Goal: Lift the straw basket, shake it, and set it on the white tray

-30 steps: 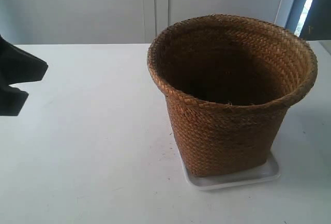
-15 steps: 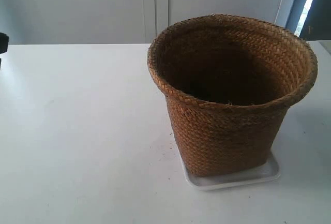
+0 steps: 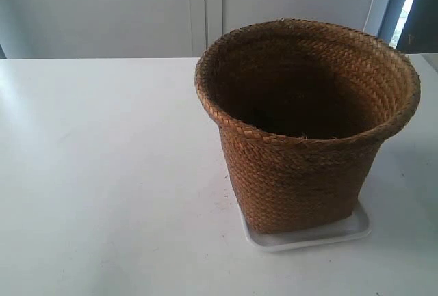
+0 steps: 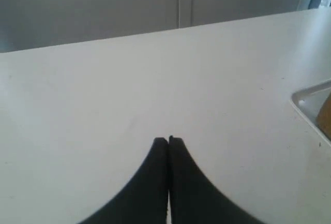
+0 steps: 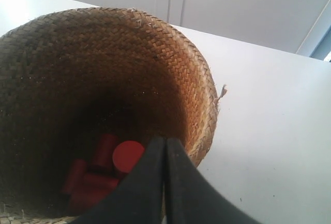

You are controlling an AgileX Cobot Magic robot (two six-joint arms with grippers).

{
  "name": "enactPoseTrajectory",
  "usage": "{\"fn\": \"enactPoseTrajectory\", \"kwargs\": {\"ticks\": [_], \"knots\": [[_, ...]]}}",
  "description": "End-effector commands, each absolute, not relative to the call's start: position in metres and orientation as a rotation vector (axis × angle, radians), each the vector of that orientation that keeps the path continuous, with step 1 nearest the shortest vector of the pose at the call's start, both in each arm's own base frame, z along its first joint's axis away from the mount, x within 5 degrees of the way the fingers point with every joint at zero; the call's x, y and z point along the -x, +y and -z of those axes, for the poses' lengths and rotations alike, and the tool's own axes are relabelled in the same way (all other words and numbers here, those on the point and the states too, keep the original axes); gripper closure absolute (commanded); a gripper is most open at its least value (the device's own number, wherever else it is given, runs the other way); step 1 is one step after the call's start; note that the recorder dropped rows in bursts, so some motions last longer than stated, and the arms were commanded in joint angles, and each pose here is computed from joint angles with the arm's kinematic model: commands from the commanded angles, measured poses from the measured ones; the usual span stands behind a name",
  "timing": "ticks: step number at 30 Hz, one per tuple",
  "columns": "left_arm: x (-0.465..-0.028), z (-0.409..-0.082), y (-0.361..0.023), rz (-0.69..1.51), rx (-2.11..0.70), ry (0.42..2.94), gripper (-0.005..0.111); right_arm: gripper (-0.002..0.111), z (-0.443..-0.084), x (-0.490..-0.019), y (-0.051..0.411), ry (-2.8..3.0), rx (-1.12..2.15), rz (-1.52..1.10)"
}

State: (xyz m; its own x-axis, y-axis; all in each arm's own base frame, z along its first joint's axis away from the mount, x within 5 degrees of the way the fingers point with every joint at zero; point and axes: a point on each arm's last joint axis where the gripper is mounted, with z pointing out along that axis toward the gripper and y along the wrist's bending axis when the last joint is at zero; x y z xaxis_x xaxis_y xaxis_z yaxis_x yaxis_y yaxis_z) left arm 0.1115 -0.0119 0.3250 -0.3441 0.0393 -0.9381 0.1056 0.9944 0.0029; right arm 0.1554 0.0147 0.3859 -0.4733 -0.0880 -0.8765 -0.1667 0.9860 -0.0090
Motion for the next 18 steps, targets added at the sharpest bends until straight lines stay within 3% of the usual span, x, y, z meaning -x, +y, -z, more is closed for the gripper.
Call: {"fn": "enactPoseTrajectory", "kwargs": {"ticks": [1, 18], "knots": [[-0.095, -0.319, -0.007, 0.046, -0.066, 1.854, 0.107, 0.108, -0.385, -0.155, 0.014, 2.056, 0.167, -0.098], [-0.055, -0.257, 0.002, -0.029, 0.037, 1.801, 0.107, 0.108, -0.385, -0.155, 0.014, 2.057, 0.156, -0.105]]}}
